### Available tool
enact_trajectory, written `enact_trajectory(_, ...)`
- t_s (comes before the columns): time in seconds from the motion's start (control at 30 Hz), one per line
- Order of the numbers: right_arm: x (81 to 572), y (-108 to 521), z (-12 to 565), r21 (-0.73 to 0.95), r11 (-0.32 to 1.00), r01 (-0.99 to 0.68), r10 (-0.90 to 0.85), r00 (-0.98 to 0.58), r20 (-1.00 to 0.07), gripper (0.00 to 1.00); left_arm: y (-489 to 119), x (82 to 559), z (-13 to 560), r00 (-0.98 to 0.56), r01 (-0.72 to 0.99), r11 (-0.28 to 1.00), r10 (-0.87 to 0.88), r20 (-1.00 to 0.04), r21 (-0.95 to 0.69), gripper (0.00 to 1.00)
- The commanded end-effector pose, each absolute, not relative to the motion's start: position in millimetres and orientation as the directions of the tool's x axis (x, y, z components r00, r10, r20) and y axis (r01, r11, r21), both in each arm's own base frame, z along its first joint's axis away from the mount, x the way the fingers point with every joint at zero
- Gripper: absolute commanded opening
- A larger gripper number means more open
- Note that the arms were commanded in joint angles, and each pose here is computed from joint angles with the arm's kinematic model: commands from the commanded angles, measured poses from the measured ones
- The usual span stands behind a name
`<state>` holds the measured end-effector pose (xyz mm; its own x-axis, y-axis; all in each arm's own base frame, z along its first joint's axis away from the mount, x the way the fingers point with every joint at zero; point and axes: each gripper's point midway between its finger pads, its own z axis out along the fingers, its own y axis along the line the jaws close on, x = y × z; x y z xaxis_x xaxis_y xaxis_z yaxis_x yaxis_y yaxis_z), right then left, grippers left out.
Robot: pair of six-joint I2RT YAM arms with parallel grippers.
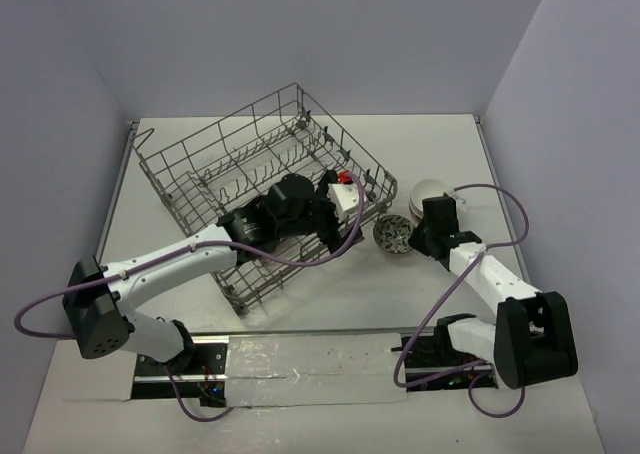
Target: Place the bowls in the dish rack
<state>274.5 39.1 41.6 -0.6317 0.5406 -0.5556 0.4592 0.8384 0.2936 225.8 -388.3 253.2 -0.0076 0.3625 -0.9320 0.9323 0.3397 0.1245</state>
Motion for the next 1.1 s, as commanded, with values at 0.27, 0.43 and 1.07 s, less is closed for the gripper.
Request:
enact_trajectory(0.27, 267.1, 34.3, 85.4, 0.317, 0.866, 0.386, 0.495, -0.574, -0.652, 0.00, -410.2, 187.3, 268.6, 0.144, 0.965, 0.158, 0.341, -0.929, 0.208, 0.99)
enact_trajectory(0.43, 253.6, 36.8, 135.2, 0.319, 0.899, 0.300, 0.435, -0.533, -0.726, 0.00, -422.1, 168.8, 265.0, 0.248, 0.958, 0.053, 0.346, -0.905, 0.283, 0.99)
enact_trajectory(1.07, 233.1, 79.4, 244.4, 0.285, 0.957, 0.058, 0.270, -0.545, -0.794, 0.00, -463.2, 172.4, 264.5, 0.542, 0.821, -0.070, 0.402, -0.738, 0.566, 0.74)
